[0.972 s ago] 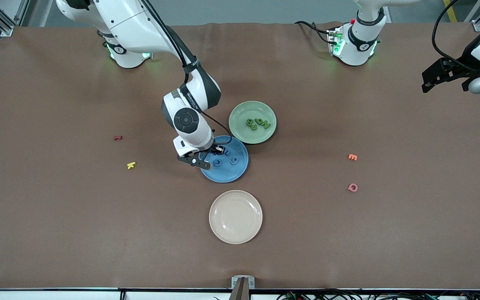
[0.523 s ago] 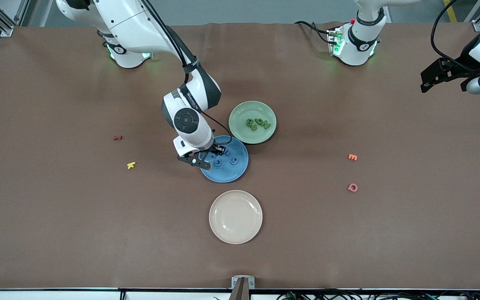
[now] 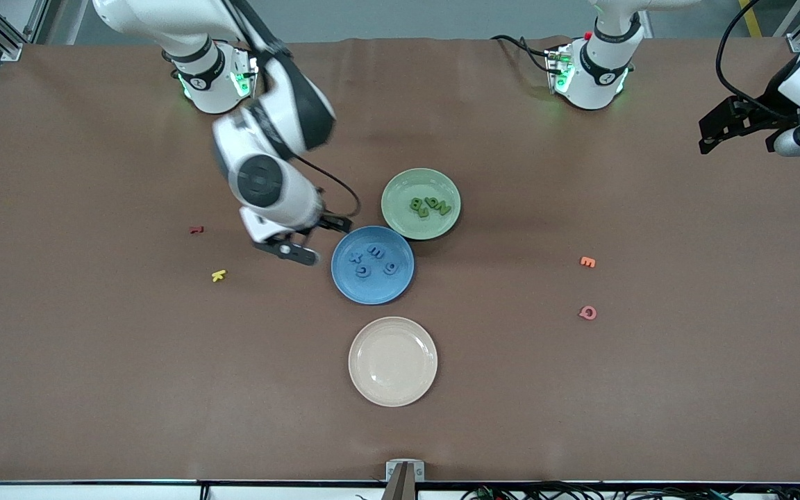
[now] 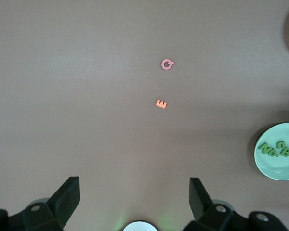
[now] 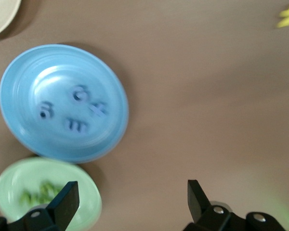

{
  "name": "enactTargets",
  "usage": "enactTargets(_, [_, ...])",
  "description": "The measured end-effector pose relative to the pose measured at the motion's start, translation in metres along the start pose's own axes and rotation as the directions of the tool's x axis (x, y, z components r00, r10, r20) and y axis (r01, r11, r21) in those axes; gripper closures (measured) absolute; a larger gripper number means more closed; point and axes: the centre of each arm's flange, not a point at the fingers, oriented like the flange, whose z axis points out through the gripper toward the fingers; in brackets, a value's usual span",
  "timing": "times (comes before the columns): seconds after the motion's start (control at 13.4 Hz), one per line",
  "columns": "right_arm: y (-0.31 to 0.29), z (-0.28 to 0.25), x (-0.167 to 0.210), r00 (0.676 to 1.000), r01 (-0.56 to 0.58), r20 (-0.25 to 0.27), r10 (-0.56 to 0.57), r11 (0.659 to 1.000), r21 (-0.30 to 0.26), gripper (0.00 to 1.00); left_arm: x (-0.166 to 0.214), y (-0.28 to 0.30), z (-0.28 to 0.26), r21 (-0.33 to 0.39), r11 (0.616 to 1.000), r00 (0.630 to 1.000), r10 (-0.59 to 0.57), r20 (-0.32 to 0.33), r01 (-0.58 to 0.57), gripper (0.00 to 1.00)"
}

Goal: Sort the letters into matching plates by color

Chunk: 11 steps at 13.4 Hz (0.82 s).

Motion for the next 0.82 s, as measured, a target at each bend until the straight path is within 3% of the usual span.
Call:
enactTargets(0.15, [0.078,-0.072,0.007,0.998,0.060,0.019,-0.060,0.997,0.044,0.00,-0.001,0.000,0.000,0.001,1.000,1.000,0.000,0.006,0.000,0.00])
enactTargets(0.3, [0.160,-0.111,0.018,0.991,0.135,-0.015,-0.134,0.986,0.096,0.00,-0.002,0.000,0.000,0.001,1.000,1.000,0.000,0.010,0.000,0.00])
enactTargets(0.6, [0.280,-0.138,0.052,0.964,0.251,-0.101,-0.245,0.967,0.045,0.00,-0.002,0.000,0.001,0.002,1.000,1.000,0.000,0.014,0.000,0.00])
enactTargets(0.82, [0.333,-0.171,0.067,0.944,0.282,-0.184,-0.272,0.959,0.029,0.00,-0.002,0.000,0.001,0.002,1.000,1.000,0.000,0.015,0.000,0.00])
